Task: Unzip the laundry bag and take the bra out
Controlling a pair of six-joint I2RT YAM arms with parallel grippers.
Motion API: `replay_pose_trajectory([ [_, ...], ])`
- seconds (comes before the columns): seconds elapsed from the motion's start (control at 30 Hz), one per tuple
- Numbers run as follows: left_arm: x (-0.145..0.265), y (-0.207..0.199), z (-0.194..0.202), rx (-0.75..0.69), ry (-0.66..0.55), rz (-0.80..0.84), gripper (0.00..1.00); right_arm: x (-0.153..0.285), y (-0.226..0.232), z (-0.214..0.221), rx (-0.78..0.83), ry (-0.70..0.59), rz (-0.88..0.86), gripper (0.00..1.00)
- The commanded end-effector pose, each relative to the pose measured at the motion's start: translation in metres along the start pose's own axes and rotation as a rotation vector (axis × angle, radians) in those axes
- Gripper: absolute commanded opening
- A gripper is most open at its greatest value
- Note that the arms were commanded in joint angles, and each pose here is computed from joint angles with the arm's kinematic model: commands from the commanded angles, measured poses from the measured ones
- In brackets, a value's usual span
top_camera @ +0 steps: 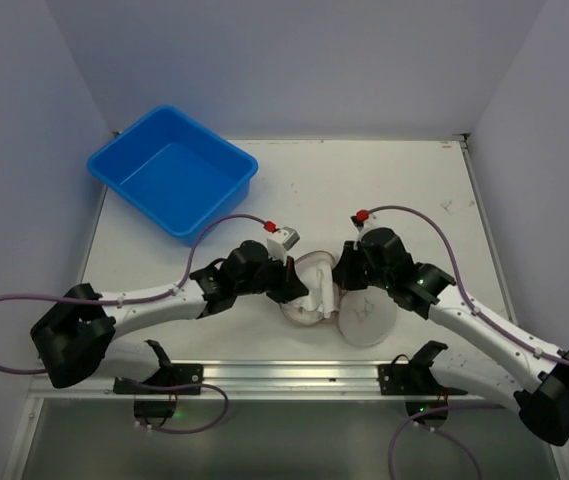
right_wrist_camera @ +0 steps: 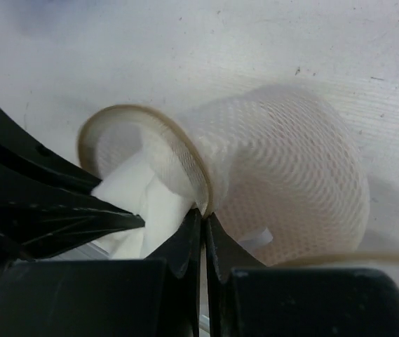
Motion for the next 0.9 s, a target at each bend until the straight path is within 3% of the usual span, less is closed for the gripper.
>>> replay_pose_trajectory([
  [0.0,-0.007,-0.038,-0.018,-0.070,-0.050,0.170,0.00,0.001,0.007,-0.015,0.032,-0.005,0.010,0.00],
  [0.27,0.036,-0.071,-0.045,-0.196,-0.190,0.310,0.00,-0.044,-0.033,0.023,0.050,0.120,0.175,0.00],
  [0.4,0.064,-0.079,-0.060,-0.214,-0.318,0.352,0.00,-0.052,-0.050,0.042,0.037,0.178,0.218,0.00],
  [0.67,0.074,-0.047,-0.067,-0.123,-0.427,0.190,0.00,-0.040,-0.050,0.052,0.007,0.174,0.180,0.00],
  [0.87,0.099,-0.038,-0.100,-0.023,-0.609,0.090,0.00,-0.033,-0.050,0.056,-0.013,0.169,0.168,0.00],
])
Point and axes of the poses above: each gripper's point midway between its finger pads, its own x axis back along the fingers, its own y axis along the line the jaws close on, z = x × y, the point moved 4 cm from there along x, back along the fingers, and after that the axes turned 1 degree about -x, right-handed, at the moved point
